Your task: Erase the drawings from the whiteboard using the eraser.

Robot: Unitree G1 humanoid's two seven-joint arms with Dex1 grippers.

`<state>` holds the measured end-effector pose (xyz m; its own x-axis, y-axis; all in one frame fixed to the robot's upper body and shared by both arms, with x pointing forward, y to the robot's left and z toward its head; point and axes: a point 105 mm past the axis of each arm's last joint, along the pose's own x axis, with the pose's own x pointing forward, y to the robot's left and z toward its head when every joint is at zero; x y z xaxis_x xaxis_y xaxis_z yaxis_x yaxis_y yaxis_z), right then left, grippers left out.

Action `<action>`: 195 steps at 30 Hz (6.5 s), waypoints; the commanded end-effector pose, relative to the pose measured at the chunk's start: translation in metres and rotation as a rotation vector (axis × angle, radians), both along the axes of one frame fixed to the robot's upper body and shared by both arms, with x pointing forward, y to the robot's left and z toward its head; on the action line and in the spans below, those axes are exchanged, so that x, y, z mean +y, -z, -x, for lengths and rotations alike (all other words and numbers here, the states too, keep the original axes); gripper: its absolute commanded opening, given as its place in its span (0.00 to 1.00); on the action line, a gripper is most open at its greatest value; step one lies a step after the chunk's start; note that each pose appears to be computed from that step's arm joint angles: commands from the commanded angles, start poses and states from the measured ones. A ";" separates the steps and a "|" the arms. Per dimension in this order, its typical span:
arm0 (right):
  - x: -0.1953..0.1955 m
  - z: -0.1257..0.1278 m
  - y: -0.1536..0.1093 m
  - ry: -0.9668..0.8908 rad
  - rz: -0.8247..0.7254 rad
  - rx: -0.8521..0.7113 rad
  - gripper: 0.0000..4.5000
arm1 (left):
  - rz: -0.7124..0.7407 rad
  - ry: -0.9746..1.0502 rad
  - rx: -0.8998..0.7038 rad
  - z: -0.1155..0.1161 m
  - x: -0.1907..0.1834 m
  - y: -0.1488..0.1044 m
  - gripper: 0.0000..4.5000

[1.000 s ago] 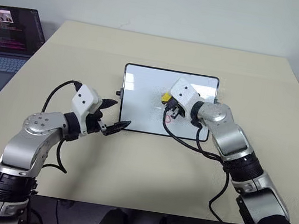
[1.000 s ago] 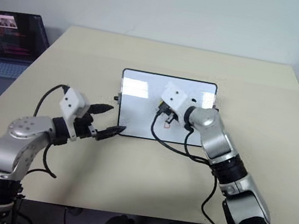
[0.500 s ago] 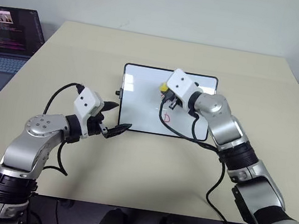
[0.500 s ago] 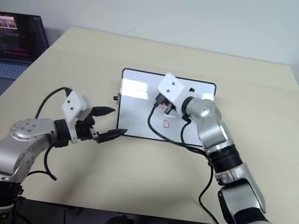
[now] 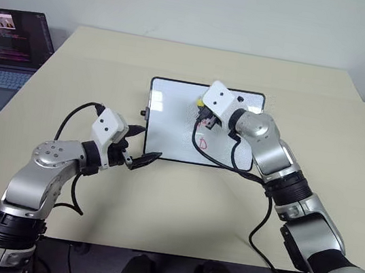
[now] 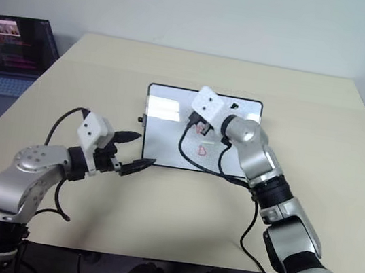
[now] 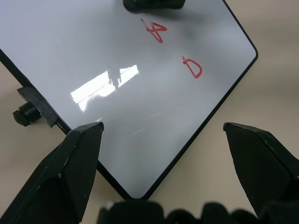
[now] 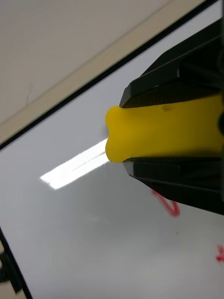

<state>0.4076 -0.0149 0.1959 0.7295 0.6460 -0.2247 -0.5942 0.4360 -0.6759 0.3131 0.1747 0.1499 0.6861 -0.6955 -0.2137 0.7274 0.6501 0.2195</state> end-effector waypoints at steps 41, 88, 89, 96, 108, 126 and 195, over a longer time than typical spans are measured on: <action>-0.021 -0.006 0.004 0.077 0.113 -0.112 0.25 | -0.002 0.032 -0.039 0.004 -0.005 -0.009 1.00; -0.025 0.010 0.048 -0.038 0.300 0.022 0.25 | -0.004 0.040 -0.043 0.004 -0.008 -0.011 1.00; -0.025 0.009 0.046 -0.032 0.298 0.011 0.25 | -0.004 0.040 -0.043 0.004 -0.007 -0.011 1.00; -0.034 -0.010 0.011 0.071 0.224 -0.132 0.25 | -0.006 0.039 -0.042 0.004 -0.007 -0.011 1.00; -0.030 0.028 -0.040 -0.011 -0.441 0.080 0.25 | -0.003 -0.016 -0.052 0.004 0.008 -0.012 1.00; -0.110 0.130 0.077 0.028 -0.104 0.333 0.25 | -0.046 0.034 0.006 0.021 0.021 0.011 1.00; -0.014 0.038 0.065 0.005 0.127 0.049 0.25 | -0.066 0.175 0.020 0.029 -0.005 0.013 1.00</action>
